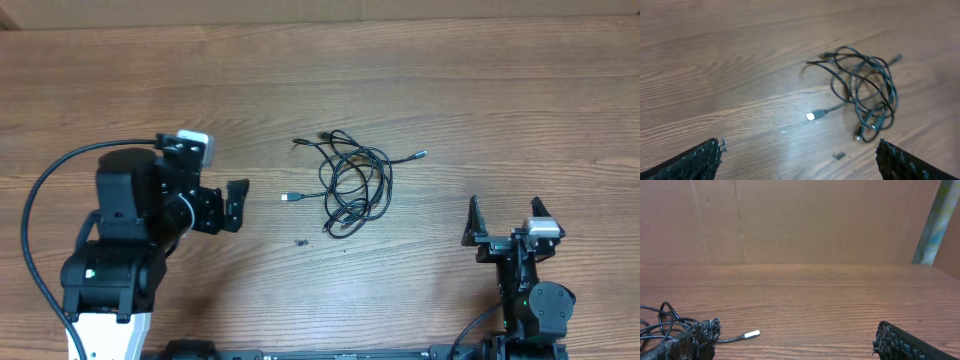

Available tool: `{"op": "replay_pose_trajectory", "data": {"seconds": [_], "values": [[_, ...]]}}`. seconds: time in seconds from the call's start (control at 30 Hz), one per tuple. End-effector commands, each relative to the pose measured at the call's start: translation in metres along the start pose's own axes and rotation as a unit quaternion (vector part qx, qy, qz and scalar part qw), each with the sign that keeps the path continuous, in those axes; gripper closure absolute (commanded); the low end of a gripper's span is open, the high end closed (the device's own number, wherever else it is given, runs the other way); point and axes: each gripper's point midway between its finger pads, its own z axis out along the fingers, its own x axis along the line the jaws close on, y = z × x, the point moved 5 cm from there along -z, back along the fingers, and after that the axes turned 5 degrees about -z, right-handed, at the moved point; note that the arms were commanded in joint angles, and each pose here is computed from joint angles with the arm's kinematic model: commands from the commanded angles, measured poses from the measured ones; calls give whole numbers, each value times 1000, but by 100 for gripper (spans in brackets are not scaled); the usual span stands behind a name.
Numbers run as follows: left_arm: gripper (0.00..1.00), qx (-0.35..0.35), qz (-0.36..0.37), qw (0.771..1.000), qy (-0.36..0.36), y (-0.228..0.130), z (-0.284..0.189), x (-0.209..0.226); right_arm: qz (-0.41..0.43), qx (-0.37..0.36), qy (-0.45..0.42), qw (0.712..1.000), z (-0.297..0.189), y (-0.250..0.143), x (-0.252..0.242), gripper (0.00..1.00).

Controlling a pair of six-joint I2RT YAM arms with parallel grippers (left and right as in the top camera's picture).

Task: Untangle cables
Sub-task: 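Move the left gripper forward over the black cable tangle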

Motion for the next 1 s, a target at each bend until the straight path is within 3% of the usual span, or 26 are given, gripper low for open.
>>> {"op": "replay_pose_trajectory", "data": {"seconds": [0.0,0.8,0.97], "values": [[0,11,25,999,-23,2,2,-14,-2,3,4,1000,1,-4,1,0],[1,81,81,987,-110,-6,67,-79,-2,3,3,1000,1,-4,1,0],[0,93,66,986,-121,-7,85,-91,-2,3,3,1000,1,-4,1,0]]}}
